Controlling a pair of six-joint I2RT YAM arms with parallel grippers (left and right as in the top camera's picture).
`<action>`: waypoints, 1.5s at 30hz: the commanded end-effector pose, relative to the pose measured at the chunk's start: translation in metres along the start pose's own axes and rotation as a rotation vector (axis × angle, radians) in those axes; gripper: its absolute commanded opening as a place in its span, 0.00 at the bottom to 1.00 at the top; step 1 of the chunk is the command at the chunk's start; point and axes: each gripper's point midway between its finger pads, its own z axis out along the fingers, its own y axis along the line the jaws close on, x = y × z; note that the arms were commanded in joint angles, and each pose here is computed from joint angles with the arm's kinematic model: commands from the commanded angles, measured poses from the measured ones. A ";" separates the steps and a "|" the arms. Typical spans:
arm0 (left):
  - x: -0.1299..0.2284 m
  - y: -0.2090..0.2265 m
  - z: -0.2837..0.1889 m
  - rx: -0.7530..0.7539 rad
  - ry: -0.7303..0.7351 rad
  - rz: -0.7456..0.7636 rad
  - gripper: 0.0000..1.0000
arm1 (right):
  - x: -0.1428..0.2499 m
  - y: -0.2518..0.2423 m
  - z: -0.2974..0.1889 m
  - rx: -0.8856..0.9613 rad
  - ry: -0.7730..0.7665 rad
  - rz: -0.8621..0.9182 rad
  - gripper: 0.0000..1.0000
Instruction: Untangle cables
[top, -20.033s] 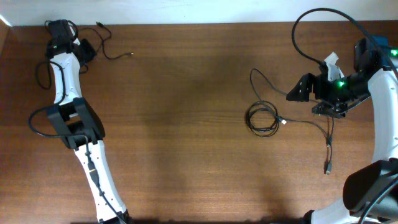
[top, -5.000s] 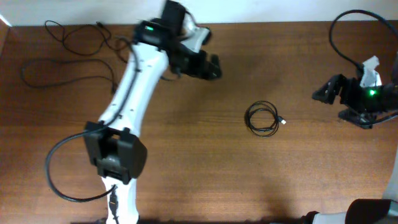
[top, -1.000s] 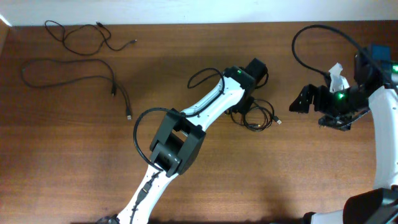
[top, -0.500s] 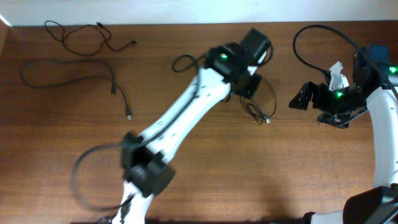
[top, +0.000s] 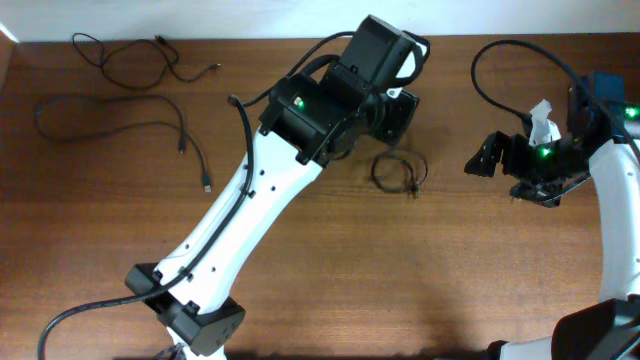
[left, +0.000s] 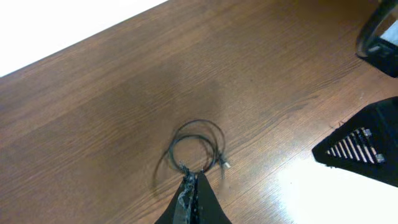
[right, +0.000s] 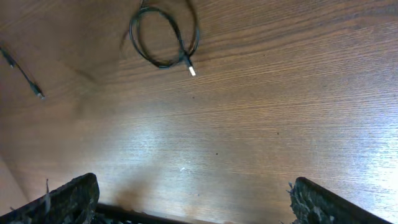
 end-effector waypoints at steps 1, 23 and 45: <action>-0.023 -0.027 -0.031 0.159 -0.103 0.077 0.00 | 0.001 -0.002 0.003 0.009 0.009 0.000 0.98; 0.056 0.092 0.071 -0.214 0.264 -0.107 0.57 | 0.003 -0.002 0.003 0.010 0.016 0.003 0.98; 0.178 0.094 0.240 -0.009 0.600 -0.094 0.44 | 0.000 -0.001 0.003 0.009 0.006 -0.002 0.98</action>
